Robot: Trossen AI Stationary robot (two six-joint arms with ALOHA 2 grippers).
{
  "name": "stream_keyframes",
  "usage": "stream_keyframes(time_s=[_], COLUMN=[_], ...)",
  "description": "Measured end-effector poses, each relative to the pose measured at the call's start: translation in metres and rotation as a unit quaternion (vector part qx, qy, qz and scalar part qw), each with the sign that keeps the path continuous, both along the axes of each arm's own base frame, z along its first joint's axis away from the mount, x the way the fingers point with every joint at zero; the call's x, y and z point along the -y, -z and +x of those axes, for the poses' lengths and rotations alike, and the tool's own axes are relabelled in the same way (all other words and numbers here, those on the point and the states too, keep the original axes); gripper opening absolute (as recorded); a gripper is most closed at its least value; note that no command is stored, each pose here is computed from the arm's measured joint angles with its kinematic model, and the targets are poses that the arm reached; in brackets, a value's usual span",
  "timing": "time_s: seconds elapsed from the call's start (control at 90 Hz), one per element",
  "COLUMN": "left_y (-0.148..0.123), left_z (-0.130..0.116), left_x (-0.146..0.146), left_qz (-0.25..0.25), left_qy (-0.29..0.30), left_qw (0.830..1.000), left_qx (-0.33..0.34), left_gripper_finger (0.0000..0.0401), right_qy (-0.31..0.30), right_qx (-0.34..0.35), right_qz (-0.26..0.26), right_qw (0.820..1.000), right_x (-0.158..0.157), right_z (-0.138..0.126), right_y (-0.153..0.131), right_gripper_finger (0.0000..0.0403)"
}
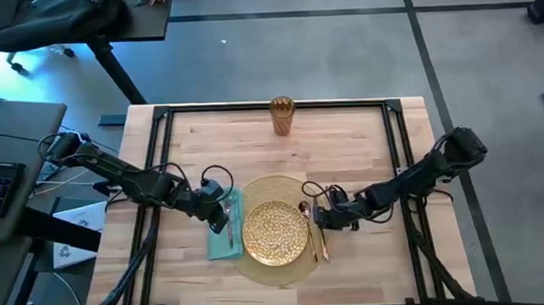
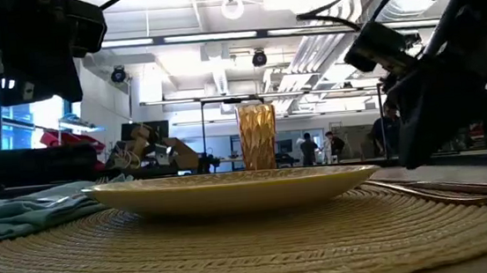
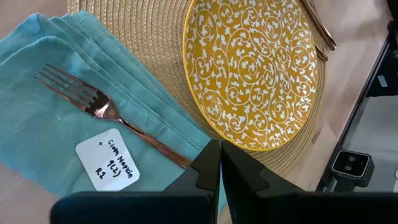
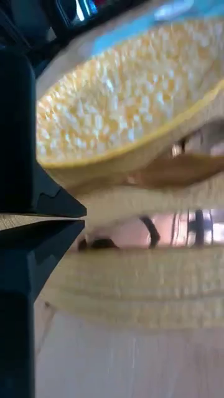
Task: Set table place
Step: Move the brown glass to the top right of the brown placemat
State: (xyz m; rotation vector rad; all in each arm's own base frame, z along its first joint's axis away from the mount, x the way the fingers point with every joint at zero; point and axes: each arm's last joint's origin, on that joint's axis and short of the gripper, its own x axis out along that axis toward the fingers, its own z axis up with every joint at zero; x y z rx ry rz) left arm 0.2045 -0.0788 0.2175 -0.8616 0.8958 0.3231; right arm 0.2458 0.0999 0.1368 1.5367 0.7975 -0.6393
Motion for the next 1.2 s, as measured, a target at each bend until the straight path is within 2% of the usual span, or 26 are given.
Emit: stream_keyframes(time_s=[0.211, 0.322, 0.456, 0.522, 0.633, 0.733, 0.822, 0.911, 1.033, 1.2], left_y=[-0.009, -0.018, -0.029, -0.033, -0.039, -0.044, -0.048, -0.051, -0.051, -0.05], left_z=[0.004, 0.008, 0.013, 0.015, 0.021, 0.026, 0.03, 0.032, 0.033, 0.033], left_x=[0.001, 0.001, -0.001, -0.003, -0.005, -0.009, -0.011, -0.015, -0.018, -0.018], left_qz=[0.025, 0.041, 0.058, 0.064, 0.069, 0.061, 0.06, 0.06, 0.039, 0.017], left_qy=[0.026, 0.037, 0.043, 0.044, 0.031, 0.008, -0.016, -0.031, -0.052, -0.071], left_qw=[0.999, 0.998, 0.995, 0.994, 0.991, 0.987, 0.984, 0.98, 0.981, 0.981], left_qx=[0.025, 0.042, 0.065, 0.078, 0.114, 0.147, 0.169, 0.185, 0.184, 0.18], left_gripper_finger=[0.0, 0.0, 0.0, 0.0, 0.0, 0.0, 0.0, 0.0, 0.0, 0.0], right_qy=[-0.027, -0.065, -0.086, -0.086, -0.091, -0.075, -0.06, -0.06, -0.104, -0.177], right_qx=[0.071, 0.09, 0.087, 0.119, 0.223, 0.319, 0.386, 0.386, 0.368, 0.273], right_qz=[-0.059, -0.091, -0.087, -0.1, -0.169, -0.242, -0.286, -0.323, -0.388, -0.432], right_qw=[0.995, 0.99, 0.989, 0.984, 0.956, 0.913, 0.875, 0.862, 0.839, 0.841], right_x=[0.008, 0.016, 0.031, 0.04, 0.06, 0.084, 0.11, 0.135, 0.166, 0.208], right_z=[-0.008, -0.019, -0.038, -0.043, -0.04, -0.029, -0.02, -0.011, 0.006, 0.04], right_y=[-0.033, -0.053, -0.073, -0.085, -0.11, -0.131, -0.145, -0.155, -0.172, -0.187], right_gripper_finger=[0.0, 0.0, 0.0, 0.0, 0.0, 0.0, 0.0, 0.0, 0.0001, 0.0017])
